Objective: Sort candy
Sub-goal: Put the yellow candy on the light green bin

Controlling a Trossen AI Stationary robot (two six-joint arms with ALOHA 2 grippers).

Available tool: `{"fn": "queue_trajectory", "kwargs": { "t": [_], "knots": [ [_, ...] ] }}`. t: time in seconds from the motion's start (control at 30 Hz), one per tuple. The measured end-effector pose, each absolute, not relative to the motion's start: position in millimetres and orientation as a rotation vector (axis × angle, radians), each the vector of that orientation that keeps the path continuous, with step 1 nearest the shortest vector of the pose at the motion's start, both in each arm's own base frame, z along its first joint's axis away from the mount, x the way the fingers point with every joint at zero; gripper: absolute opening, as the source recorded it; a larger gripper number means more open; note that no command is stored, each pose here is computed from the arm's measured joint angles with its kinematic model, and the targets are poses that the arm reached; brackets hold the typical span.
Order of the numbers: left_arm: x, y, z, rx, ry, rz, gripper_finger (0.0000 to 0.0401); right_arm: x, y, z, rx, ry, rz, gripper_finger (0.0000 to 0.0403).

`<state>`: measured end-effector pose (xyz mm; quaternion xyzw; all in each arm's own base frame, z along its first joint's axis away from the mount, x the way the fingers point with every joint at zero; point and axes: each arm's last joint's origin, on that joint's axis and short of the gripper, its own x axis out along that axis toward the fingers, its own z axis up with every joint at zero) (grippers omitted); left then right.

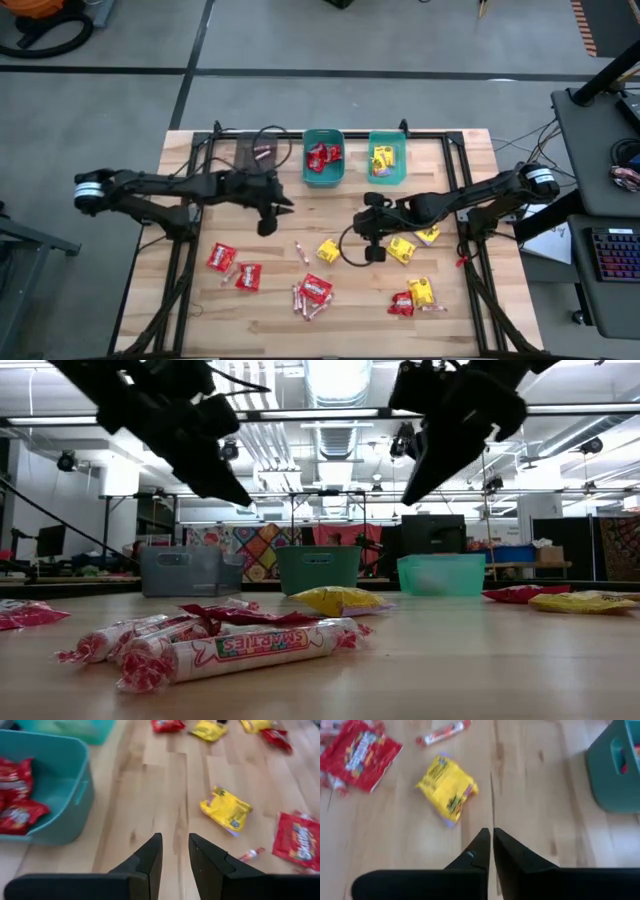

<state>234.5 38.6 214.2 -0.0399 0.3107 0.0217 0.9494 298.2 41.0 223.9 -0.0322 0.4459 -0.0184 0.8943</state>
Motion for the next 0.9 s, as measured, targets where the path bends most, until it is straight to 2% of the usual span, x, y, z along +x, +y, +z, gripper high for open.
{"fn": "queue_trajectory", "kwargs": {
  "t": [0.1,0.23,0.37,0.47,0.63,0.9],
  "knots": [
    [226,33,213,-0.087,0.572,0.099,0.0079,304,43,221,-0.04,0.899,-0.012,0.0049],
    [216,32,211,-0.088,0.483,0.177,0.0079,315,47,211,-0.006,0.874,-0.022,0.011],
    [211,32,211,-0.088,0.408,0.204,0.0079,330,54,195,-0.055,0.84,0.016,0.0168],
    [210,32,212,-0.087,0.388,0.208,0.0079,338,59,178,-0.111,0.85,0.049,0.0196],
    [210,32,213,-0.079,0.383,0.208,0.0079,350,69,159,-0.197,0.887,0.099,0.0213],
    [213,32,216,-0.047,0.364,0.201,0.0079,364,71,132,-0.22,0.954,0.102,0.0203]
  ]
}}
